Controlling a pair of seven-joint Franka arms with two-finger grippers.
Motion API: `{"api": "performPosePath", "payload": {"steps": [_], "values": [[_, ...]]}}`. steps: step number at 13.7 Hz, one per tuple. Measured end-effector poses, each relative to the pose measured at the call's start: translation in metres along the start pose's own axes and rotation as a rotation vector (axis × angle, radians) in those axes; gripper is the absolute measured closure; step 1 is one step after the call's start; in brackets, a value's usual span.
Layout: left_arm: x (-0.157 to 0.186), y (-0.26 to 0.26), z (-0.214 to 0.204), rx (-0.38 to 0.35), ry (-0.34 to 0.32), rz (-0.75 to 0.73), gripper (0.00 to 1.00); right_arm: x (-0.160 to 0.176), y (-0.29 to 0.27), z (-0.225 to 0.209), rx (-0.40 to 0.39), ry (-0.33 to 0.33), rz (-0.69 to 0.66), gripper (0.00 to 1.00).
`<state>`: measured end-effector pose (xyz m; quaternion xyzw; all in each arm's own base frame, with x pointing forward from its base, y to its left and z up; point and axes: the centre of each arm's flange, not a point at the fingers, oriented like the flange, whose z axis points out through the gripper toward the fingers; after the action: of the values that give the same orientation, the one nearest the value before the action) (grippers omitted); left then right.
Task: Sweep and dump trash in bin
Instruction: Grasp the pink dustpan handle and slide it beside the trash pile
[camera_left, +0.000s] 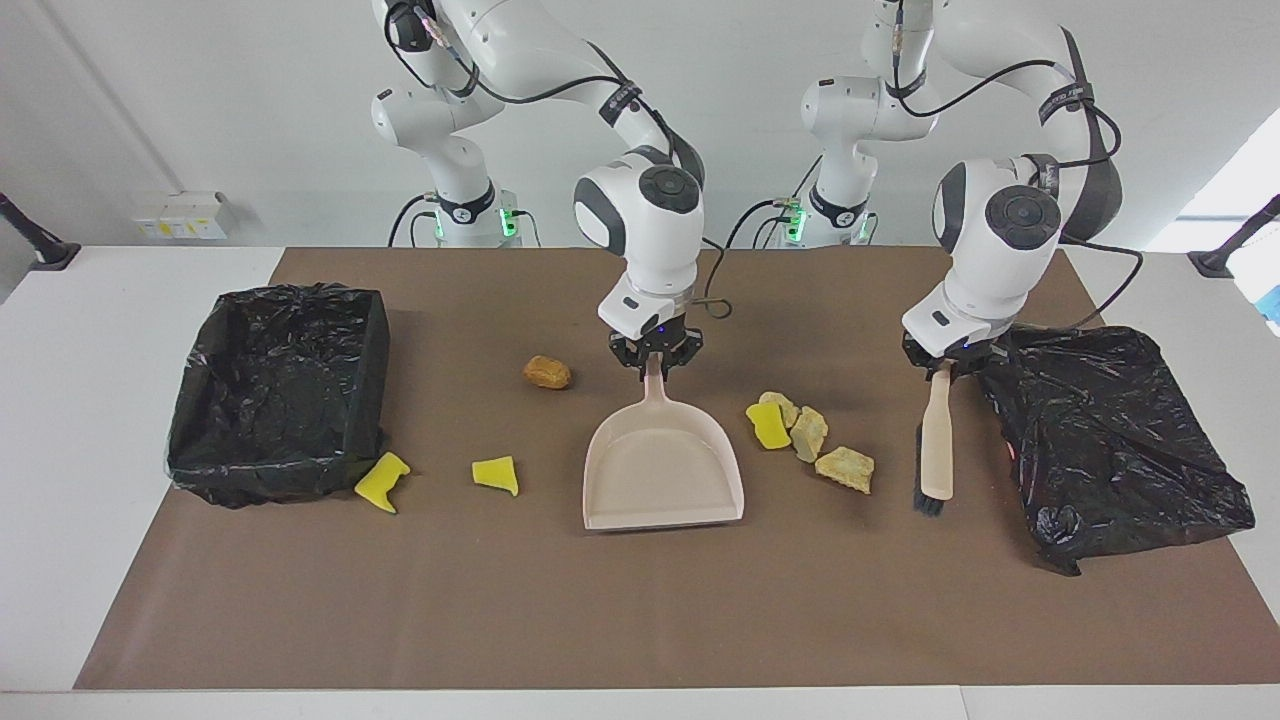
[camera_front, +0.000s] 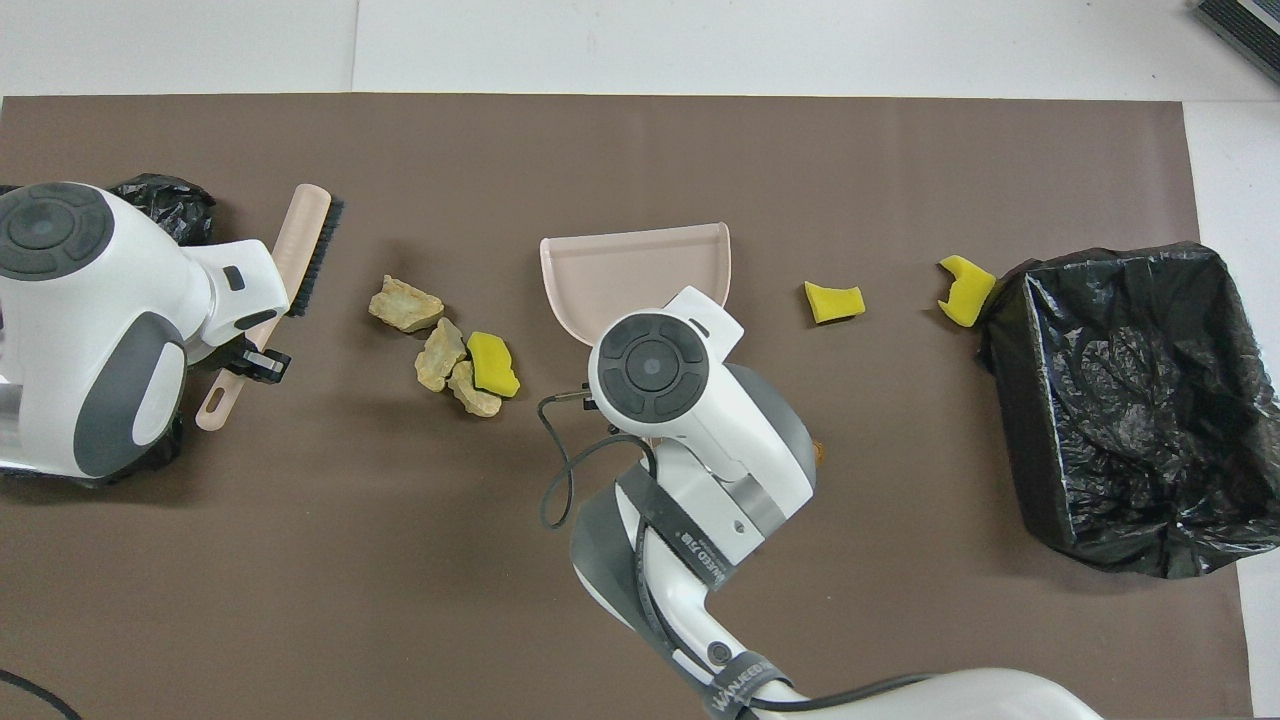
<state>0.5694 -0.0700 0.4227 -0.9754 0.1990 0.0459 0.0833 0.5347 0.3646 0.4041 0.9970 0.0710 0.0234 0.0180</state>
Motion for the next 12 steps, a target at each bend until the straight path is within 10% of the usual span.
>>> {"api": "performPosePath", "payload": {"steps": [12], "values": [[0.004, 0.023, 0.036, -0.077, -0.061, -0.192, 0.73, 0.019, 0.159, -0.023, 0.013, -0.105, -1.085, 0.68]]}}
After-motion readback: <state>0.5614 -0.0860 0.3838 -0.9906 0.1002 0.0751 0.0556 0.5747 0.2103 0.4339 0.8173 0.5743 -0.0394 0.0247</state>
